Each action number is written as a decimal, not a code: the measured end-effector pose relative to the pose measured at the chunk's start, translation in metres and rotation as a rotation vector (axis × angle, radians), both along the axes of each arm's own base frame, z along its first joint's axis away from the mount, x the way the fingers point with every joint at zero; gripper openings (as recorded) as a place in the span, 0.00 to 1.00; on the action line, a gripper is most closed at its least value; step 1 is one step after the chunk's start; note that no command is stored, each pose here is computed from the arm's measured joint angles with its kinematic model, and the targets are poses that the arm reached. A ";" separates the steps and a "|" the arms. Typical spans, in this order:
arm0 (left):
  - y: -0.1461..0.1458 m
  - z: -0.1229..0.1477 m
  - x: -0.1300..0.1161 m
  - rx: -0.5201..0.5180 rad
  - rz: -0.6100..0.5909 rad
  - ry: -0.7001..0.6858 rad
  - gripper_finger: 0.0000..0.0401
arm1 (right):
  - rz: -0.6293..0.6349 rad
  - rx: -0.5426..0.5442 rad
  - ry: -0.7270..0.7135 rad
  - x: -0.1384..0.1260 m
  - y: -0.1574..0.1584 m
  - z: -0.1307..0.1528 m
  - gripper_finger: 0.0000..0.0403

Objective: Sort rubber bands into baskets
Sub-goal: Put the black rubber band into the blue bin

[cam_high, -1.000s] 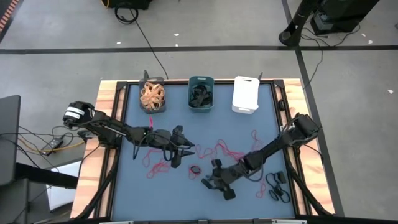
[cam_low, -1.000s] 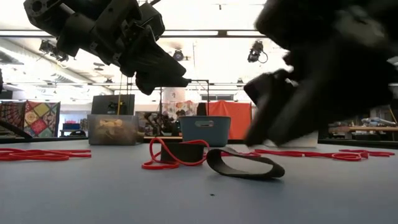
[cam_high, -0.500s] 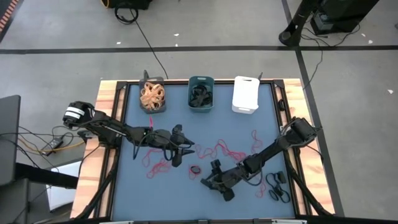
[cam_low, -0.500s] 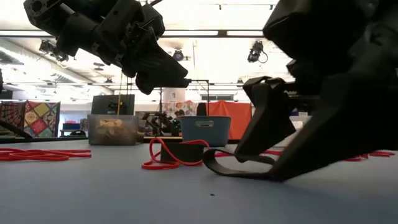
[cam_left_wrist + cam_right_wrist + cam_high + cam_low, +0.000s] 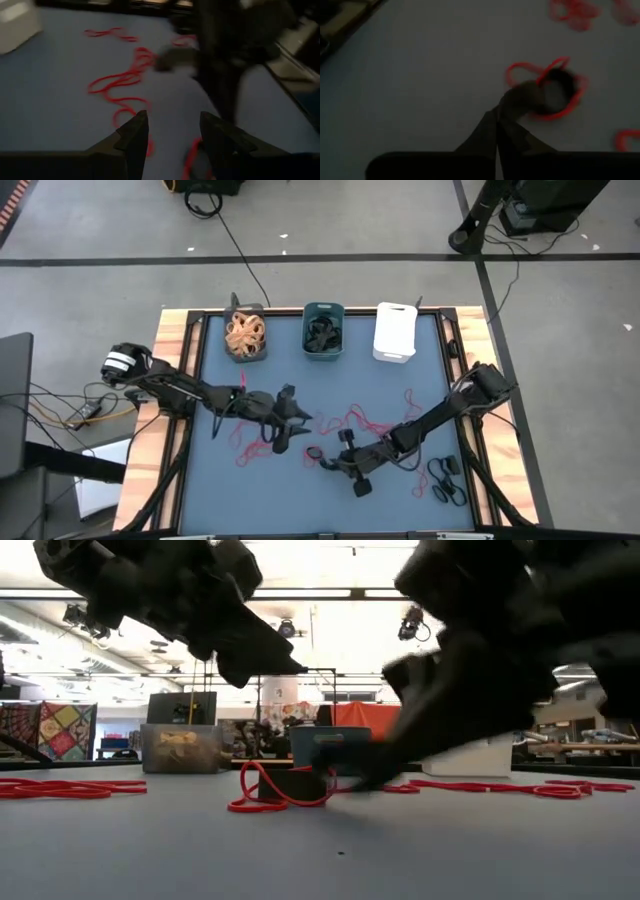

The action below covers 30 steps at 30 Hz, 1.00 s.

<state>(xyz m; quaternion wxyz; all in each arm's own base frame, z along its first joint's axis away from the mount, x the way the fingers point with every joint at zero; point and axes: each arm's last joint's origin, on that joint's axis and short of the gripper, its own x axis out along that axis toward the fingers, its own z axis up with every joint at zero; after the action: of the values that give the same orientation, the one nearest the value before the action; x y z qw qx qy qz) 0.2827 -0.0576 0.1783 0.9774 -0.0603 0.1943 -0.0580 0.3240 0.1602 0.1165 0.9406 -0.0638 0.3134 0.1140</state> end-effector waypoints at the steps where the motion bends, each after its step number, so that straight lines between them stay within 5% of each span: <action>1: -0.004 0.000 -0.001 0.016 -0.020 -0.003 0.45 | -0.020 -0.004 -0.010 0.000 -0.001 0.004 0.02; 14: -0.040 0.000 -0.005 0.193 -0.215 -0.109 0.45 | -0.104 -0.080 -0.112 -0.010 -0.014 0.056 0.02; 30: -0.044 -0.021 0.013 0.230 -0.104 -0.184 0.42 | -0.079 -0.079 -0.171 -0.005 -0.020 0.065 0.02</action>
<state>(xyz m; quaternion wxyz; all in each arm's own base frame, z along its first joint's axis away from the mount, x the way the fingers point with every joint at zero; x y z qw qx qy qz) 0.2955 -0.1013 0.1577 0.9872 0.0678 0.1122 -0.0910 0.3186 0.1406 0.1811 0.9644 -0.0978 0.2386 0.0583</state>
